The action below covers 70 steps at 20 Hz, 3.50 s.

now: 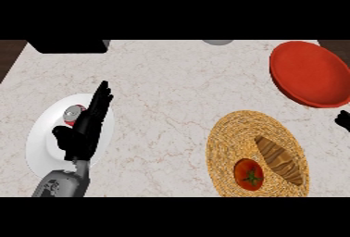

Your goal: Pick the croissant from the placemat and place it in the bowl

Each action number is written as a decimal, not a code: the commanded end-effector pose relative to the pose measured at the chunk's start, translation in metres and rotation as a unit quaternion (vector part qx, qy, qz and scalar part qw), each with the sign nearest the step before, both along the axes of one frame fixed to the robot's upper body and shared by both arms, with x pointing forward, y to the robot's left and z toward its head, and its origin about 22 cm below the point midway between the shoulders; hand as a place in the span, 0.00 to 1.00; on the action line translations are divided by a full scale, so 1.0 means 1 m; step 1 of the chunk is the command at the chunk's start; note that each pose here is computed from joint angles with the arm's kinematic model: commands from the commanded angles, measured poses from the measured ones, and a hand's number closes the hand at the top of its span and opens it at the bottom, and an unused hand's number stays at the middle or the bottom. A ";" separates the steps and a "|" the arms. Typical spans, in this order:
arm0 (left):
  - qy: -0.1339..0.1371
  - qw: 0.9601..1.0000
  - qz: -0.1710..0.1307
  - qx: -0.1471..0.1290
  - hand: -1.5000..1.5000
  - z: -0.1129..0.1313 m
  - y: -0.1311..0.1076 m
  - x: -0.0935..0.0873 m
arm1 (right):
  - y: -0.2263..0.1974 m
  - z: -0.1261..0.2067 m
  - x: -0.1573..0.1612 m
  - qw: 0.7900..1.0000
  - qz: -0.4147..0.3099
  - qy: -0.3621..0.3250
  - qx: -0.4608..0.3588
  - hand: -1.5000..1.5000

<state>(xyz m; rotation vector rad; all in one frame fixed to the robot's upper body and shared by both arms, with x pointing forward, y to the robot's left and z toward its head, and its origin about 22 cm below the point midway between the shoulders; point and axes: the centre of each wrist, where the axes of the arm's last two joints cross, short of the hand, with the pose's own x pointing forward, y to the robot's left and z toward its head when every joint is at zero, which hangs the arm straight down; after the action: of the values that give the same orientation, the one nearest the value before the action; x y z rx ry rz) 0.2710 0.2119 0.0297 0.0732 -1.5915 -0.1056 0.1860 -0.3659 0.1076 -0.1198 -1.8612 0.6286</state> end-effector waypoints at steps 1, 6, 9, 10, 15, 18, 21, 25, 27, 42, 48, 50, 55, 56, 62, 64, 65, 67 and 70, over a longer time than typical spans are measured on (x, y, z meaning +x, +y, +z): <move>0.000 1.000 -0.007 -0.004 0.50 -0.014 0.005 0.000 | 0.007 0.018 0.005 0.997 0.001 0.061 -0.042 0.00; -0.003 1.000 -0.003 0.000 0.50 0.012 -0.002 0.015 | 0.021 0.022 0.019 0.986 0.001 0.123 -0.115 0.00; 0.003 1.000 -0.006 0.002 0.50 0.012 0.002 0.005 | 0.016 0.011 0.034 0.976 0.001 0.160 -0.147 0.00; 0.005 1.000 -0.005 -0.006 0.50 0.005 0.016 0.009 | 0.019 0.000 0.033 0.974 0.009 0.170 -0.152 0.00; -0.004 1.000 -0.005 -0.003 0.50 0.004 0.008 0.008 | 0.013 -0.030 0.025 0.970 0.028 0.191 -0.150 0.00; 0.003 1.000 -0.007 0.000 0.50 0.002 -0.018 0.000 | 0.004 -0.035 0.019 0.973 0.040 0.182 -0.140 0.00; 0.002 1.000 -0.009 0.004 0.50 0.003 0.003 -0.008 | -0.009 -0.022 0.037 0.977 0.038 0.178 -0.111 0.00; 0.004 1.000 0.003 -0.006 0.50 0.010 -0.014 0.008 | -0.001 -0.045 0.021 0.981 0.047 0.175 -0.074 0.00; 0.004 1.000 -0.006 0.003 0.50 0.006 0.007 0.000 | -0.009 -0.041 0.017 0.979 0.062 0.180 -0.069 0.00; -0.007 1.000 -0.003 0.000 0.50 -0.008 -0.005 -0.013 | 0.011 -0.081 0.034 0.972 0.063 0.225 -0.027 0.00; 0.006 1.000 0.005 -0.005 0.50 0.008 -0.008 -0.003 | 0.008 -0.096 0.016 0.974 0.050 0.220 -0.026 0.00; -0.002 1.000 -0.002 0.000 0.50 0.004 -0.016 0.011 | 0.008 -0.093 0.044 0.974 0.049 0.217 -0.034 0.00; 0.005 1.000 -0.011 -0.009 0.50 0.004 0.013 0.001 | 0.035 -0.104 0.043 0.972 0.005 0.208 -0.112 0.00; 0.002 1.000 -0.004 0.007 0.50 0.004 -0.001 0.012 | 0.034 -0.109 0.036 0.972 0.010 0.204 -0.120 0.00; -0.005 1.000 -0.005 0.005 0.50 -0.008 0.006 -0.011 | 0.022 -0.135 0.057 0.966 0.035 0.225 -0.119 0.00; -0.002 1.000 -0.002 0.001 0.50 0.012 0.020 -0.010 | 0.034 -0.130 0.051 0.965 0.043 0.230 -0.116 0.00; 0.000 1.000 -0.004 0.001 0.50 0.004 -0.011 -0.011 | 0.015 -0.141 0.061 0.966 0.059 0.212 -0.135 1.00; -0.004 1.000 -0.007 0.002 0.50 0.002 0.000 -0.001 | 0.020 -0.123 0.041 0.963 0.105 0.178 -0.176 1.00; -0.007 1.000 -0.001 -0.002 0.50 -0.001 0.010 0.000 | 0.021 -0.147 0.046 0.964 0.121 0.142 -0.187 1.00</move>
<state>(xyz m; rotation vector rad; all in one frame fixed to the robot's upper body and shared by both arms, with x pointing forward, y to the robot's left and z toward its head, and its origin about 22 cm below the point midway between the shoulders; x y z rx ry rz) 0.2693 0.2172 0.0300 0.0694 -1.5928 -0.1121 0.2320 -0.3456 -0.0272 -0.0843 -1.4401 1.0123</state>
